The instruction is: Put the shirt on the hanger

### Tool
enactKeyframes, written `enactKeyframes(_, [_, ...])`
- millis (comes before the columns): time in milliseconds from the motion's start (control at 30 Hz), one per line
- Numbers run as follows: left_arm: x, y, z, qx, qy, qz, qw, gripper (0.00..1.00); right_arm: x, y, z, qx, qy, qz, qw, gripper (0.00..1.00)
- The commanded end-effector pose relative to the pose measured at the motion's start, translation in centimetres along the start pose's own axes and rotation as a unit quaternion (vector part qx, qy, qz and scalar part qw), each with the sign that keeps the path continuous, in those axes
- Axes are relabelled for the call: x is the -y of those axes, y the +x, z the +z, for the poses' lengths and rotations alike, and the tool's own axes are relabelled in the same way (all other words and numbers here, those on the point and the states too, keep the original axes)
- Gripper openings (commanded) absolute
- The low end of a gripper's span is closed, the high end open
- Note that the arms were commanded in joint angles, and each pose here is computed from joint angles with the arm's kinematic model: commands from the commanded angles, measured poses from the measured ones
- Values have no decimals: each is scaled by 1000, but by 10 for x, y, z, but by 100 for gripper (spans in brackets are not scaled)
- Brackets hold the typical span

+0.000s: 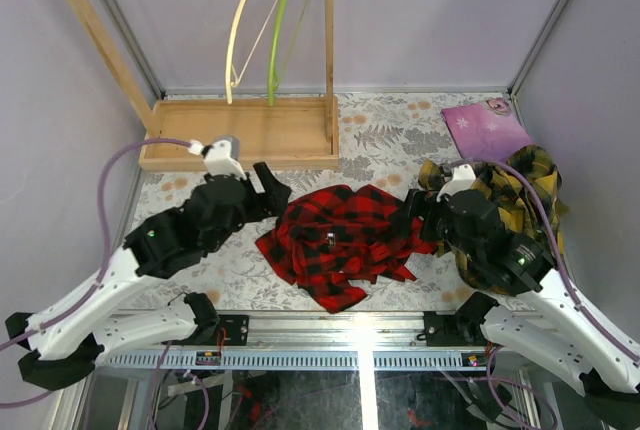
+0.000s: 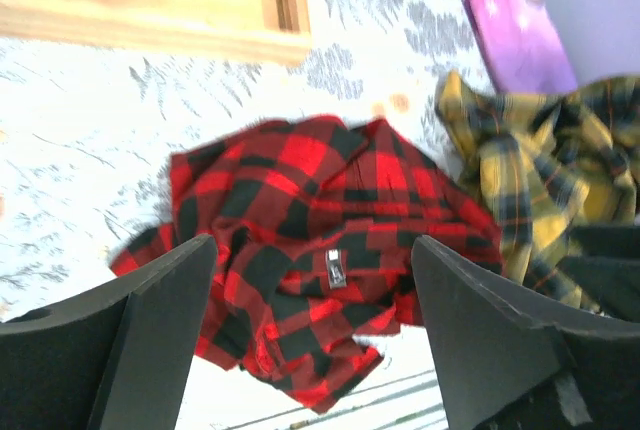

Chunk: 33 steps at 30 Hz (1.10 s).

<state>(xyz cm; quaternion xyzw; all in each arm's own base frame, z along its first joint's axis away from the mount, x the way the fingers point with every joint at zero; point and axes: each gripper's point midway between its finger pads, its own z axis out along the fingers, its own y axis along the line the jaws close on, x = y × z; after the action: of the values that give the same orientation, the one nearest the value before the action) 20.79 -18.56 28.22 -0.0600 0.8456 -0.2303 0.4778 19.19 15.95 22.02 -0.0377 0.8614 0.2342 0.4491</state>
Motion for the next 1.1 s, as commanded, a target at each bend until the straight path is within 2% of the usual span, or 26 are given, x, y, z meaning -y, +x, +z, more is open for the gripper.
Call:
enactKeyframes(0, [-23,-50,-20,59,-56,42,996,79,-10,-23,-12,43,-17,36,998,96])
enactKeyframes(333, [0,-204,-54,204,-102,73,971,84,-19,3,-7,3,-55,41,998,100])
enactKeyframes(433, [10,-235,-47,224,-103,80,966,85,-20,8,-10,4,-72,36,997,99])
enactKeyframes(567, [27,-265,-30,248,-72,95,961,89,-15,15,-12,-1,-70,16,997,99])
enactKeyframes(700, [30,-291,-24,275,-66,107,953,90,-19,21,-15,-13,-90,1,996,99])
enactKeyframes(967, [7,-312,9,269,-52,123,954,73,-30,45,-18,-62,-141,-40,987,100])
enactKeyframes(1067, [-7,-314,27,254,-36,113,960,65,-30,52,-17,-76,-147,-45,985,100])
